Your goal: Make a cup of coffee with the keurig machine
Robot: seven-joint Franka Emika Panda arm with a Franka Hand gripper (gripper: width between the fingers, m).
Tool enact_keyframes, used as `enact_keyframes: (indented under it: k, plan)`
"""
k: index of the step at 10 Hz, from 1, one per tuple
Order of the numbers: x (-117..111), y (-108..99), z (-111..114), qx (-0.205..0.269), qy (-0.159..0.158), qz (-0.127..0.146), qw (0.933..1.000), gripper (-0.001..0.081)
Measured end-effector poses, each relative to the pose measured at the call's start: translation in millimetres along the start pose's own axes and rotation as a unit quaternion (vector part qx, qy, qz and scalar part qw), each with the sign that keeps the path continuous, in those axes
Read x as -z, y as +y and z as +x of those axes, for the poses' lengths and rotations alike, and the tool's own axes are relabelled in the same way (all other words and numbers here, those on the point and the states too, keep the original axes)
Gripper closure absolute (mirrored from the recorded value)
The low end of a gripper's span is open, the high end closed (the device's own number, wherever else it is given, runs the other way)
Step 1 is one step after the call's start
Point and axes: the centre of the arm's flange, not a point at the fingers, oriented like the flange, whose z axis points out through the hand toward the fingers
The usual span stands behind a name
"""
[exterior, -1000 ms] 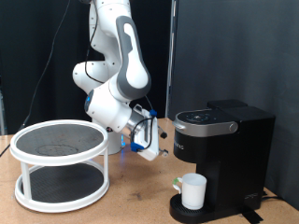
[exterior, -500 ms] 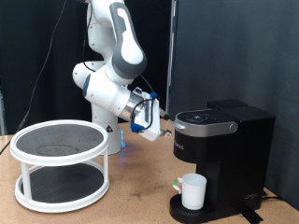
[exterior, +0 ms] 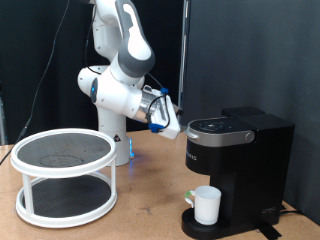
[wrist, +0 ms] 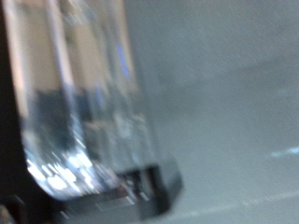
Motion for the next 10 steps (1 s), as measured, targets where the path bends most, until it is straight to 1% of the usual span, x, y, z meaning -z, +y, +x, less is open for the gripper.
enact_keyframes:
  k: [1, 2, 4, 5, 7, 8, 10]
  plan:
    - [-0.9, 14.1, -4.6, 0.016, 0.001, -0.024, 0.9996, 0.0072]
    - [-0.2, 27.2, -10.1, 0.031, -0.002, -0.042, 0.9986, 0.0072]
    - [5.0, 52.5, -23.1, 0.051, -0.023, -0.063, 0.9964, 0.0072]
    - [8.6, 65.2, -30.2, 0.060, -0.037, -0.071, 0.9950, 0.0072]
    - [17.7, 90.5, -46.0, 0.085, -0.084, -0.083, 0.9893, 0.0072]
    - [20.9, 99.3, -47.4, 0.096, -0.097, -0.085, 0.9871, 0.0072]
    - [19.9, 99.5, -49.3, 0.100, -0.086, -0.078, 0.9882, 0.0072]
